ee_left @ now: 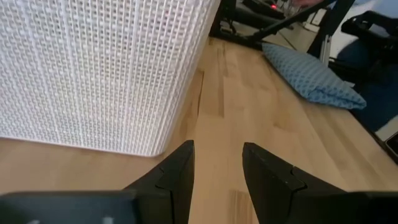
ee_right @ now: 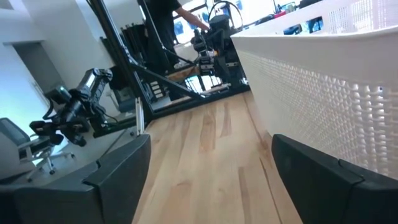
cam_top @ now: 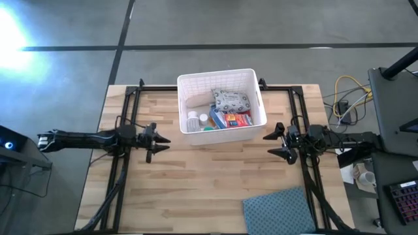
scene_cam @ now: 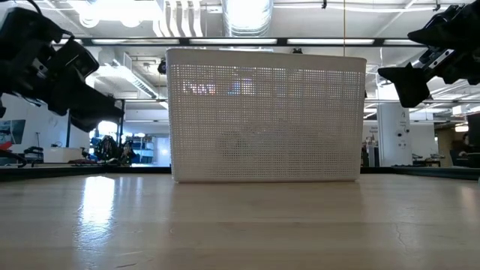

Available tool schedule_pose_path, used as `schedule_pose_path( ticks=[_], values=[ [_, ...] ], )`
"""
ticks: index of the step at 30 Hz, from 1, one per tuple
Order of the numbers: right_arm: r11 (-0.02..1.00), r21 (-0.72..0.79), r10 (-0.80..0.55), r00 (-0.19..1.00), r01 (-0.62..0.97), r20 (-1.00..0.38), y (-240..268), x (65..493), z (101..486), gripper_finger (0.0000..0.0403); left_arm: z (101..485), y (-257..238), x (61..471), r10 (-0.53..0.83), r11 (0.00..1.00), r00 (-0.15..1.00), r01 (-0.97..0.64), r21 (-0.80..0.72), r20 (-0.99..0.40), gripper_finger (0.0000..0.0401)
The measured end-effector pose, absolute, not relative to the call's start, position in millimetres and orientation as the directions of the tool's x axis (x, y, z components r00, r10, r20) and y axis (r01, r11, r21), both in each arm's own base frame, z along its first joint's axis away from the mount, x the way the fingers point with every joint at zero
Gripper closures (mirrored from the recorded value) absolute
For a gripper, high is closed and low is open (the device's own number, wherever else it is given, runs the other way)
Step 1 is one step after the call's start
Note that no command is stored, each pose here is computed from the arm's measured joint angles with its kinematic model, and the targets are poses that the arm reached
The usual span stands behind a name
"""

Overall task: Pick & place medical supplies in basket/bin
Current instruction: Return to Home Position

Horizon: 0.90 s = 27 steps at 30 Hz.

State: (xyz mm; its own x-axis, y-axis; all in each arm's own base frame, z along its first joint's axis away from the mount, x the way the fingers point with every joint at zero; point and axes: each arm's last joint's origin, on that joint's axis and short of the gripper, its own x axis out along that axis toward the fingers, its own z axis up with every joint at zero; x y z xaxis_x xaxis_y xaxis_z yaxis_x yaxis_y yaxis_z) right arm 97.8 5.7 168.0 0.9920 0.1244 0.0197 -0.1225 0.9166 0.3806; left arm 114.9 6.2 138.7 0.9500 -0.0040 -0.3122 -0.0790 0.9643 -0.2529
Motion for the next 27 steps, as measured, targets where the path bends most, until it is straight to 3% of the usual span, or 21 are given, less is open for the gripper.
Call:
schedule_pose_path(
  ticks=[27],
  values=[
    [0.917,0.381,0.125,0.992,-0.123,0.020,5.7,97.8,168.0,0.0077,131.9,6.4,117.3,-0.006,0.963,0.925,-0.098,-0.252,-0.380,0.0283]
  ],
)
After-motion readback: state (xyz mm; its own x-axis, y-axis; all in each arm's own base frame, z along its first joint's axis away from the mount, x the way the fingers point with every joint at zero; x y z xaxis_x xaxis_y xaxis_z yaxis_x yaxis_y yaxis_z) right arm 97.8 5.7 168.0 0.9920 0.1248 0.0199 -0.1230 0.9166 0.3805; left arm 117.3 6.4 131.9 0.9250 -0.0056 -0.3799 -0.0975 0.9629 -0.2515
